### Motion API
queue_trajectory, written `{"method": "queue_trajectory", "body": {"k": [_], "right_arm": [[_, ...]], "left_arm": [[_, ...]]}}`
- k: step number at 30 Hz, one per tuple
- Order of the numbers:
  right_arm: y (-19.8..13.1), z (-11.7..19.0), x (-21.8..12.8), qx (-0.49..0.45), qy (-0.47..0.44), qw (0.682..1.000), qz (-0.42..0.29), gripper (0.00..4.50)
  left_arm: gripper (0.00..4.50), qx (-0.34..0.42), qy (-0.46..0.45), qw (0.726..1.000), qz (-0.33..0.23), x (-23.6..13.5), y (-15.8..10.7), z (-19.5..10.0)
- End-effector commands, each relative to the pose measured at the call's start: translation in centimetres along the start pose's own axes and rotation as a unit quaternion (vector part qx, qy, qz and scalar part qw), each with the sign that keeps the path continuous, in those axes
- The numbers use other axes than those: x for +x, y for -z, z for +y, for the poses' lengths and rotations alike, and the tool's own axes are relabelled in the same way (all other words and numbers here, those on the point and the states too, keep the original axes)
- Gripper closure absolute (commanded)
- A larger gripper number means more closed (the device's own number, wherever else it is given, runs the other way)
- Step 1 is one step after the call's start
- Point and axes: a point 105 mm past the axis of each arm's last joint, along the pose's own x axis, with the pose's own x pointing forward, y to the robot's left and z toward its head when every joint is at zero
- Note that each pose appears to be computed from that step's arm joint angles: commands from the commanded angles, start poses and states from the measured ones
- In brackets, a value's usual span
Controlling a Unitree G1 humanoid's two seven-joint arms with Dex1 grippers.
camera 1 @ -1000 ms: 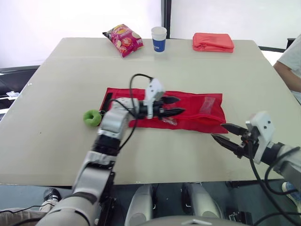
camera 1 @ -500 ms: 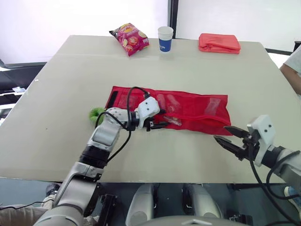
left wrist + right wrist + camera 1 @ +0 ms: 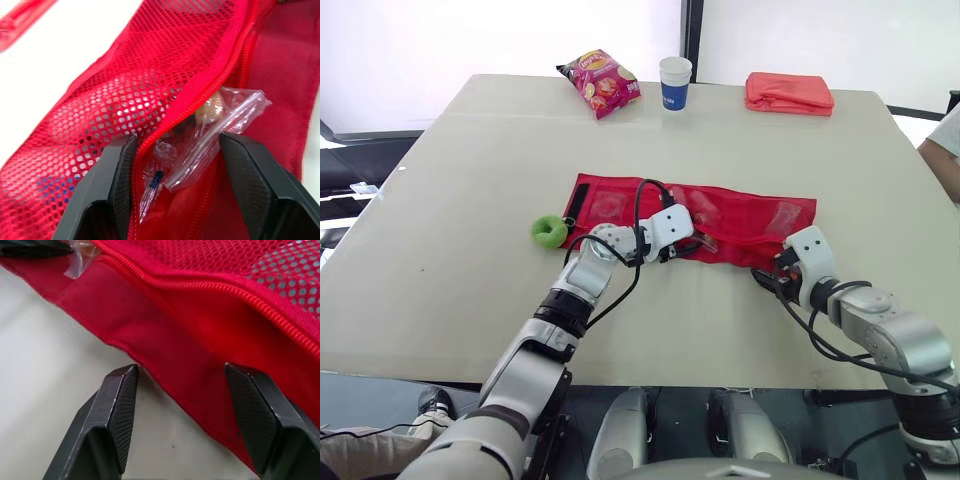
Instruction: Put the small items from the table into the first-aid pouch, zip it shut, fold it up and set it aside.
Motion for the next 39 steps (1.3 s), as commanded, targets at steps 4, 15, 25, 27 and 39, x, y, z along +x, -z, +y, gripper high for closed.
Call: {"method": "queue_trajectory", "body": {"k": [4, 15, 25, 27, 39], "right_arm": [[-0.1, 0.2, -0.9, -0.004, -0.019, 1.0, -0.011, 1.6], [-3.4, 3.5, -5.8, -0.033, -0.113, 0.986, -0.119, 1.6], [-4.5, 5.6, -4.3, -0.033, -0.13, 0.983, -0.128, 1.6], [-4.7, 6.2, -4.0, -0.033, -0.135, 0.982, -0.128, 1.6], [-3.7, 6.0, 2.2, -0.022, -0.062, 0.996, -0.061, 4.45]], "left_arm": [[1.74, -0.176, 0.035, 0.98, -0.089, -2.5, -3.2, 0.1], [1.74, -0.013, 0.033, 0.999, 0.033, -4.8, 0.7, 3.6], [3.61, 0.025, 0.071, 0.997, 0.036, -2.2, 0.2, 4.0], [4.44, 0.013, 0.084, 0.996, 0.029, -2.3, 0.0, 3.8], [4.5, -0.052, 0.11, 0.993, 0.004, -3.0, -2.2, 0.6]]}}
